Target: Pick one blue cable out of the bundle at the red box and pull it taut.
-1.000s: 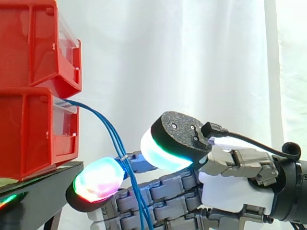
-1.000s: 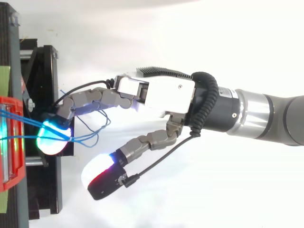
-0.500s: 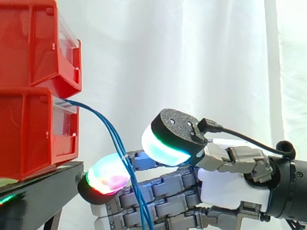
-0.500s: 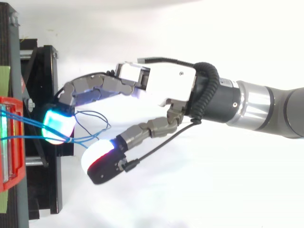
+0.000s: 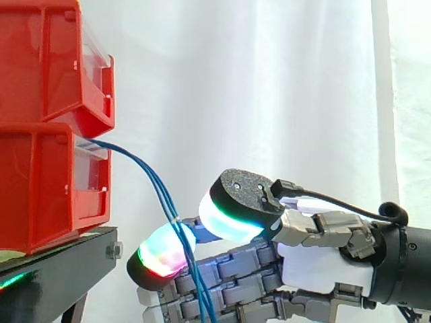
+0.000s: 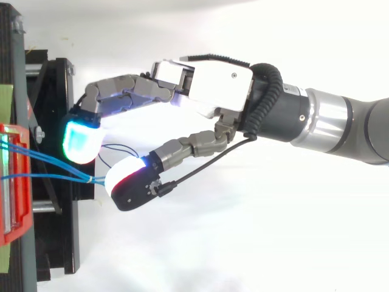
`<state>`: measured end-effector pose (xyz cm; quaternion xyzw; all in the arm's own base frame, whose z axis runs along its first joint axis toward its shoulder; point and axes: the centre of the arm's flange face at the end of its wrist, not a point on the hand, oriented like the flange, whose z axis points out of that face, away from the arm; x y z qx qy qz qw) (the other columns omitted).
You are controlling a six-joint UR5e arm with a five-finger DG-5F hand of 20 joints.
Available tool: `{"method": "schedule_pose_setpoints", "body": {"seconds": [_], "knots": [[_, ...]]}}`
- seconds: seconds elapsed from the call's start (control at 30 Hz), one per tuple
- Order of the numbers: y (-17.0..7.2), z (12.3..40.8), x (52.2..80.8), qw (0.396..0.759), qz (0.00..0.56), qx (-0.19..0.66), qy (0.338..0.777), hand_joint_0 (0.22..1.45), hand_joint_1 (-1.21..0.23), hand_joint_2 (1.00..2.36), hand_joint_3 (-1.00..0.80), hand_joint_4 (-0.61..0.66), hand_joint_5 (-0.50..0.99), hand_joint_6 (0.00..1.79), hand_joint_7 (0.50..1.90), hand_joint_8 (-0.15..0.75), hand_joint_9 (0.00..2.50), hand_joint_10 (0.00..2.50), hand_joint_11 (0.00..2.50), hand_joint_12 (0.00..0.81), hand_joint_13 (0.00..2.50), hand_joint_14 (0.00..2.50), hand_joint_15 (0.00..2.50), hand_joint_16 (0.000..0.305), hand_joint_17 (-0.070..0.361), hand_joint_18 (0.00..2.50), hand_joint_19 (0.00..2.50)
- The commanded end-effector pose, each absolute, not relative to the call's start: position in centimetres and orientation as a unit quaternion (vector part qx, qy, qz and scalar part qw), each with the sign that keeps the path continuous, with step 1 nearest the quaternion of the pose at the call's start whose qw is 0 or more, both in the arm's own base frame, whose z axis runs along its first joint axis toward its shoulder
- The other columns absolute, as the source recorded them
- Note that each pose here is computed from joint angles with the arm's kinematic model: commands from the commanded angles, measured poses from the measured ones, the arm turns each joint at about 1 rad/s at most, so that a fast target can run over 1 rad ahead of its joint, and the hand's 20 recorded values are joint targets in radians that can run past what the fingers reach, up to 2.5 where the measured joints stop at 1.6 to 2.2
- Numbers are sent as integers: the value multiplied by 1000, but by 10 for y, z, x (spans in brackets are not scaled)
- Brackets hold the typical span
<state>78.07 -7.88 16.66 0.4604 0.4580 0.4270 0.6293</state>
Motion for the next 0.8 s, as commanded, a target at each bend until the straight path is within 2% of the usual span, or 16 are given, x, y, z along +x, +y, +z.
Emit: {"method": "schedule_pose_setpoints", "body": {"seconds": [0.0, 0.17, 0.27, 0.33, 0.53, 0.77], "knots": [[-76, 166, 781, 631, 424, 458, 460, 565, -748, 1000, -500, 203, -93, 501, 1138, 315, 563, 0, 71, 347, 566, 3, 112, 51, 115, 409, 178], [-69, 167, 782, 637, 419, 448, 467, 566, -769, 1001, -496, 176, -88, 513, 1160, 319, 577, 0, 80, 349, 575, 3, 116, 52, 116, 424, 177], [-65, 168, 783, 642, 415, 442, 469, 591, -792, 1003, -466, 139, -97, 565, 1074, 317, 583, 0, 94, 347, 588, 4, 120, 51, 116, 437, 179], [-62, 169, 784, 646, 413, 437, 470, 597, -801, 1005, -446, 111, -109, 622, 970, 318, 584, 1, 100, 347, 592, 4, 123, 52, 116, 443, 176], [-53, 177, 789, 655, 415, 427, 466, 568, -816, 1000, -500, 130, -122, 700, 812, 323, 600, 1, 142, 351, 602, 4, 143, 53, 118, 454, 188], [-47, 182, 792, 656, 417, 425, 465, 548, -818, 1000, -500, 146, -112, 728, 789, 339, 644, 3, 151, 358, 622, 4, 147, 53, 120, 475, 195]]}}
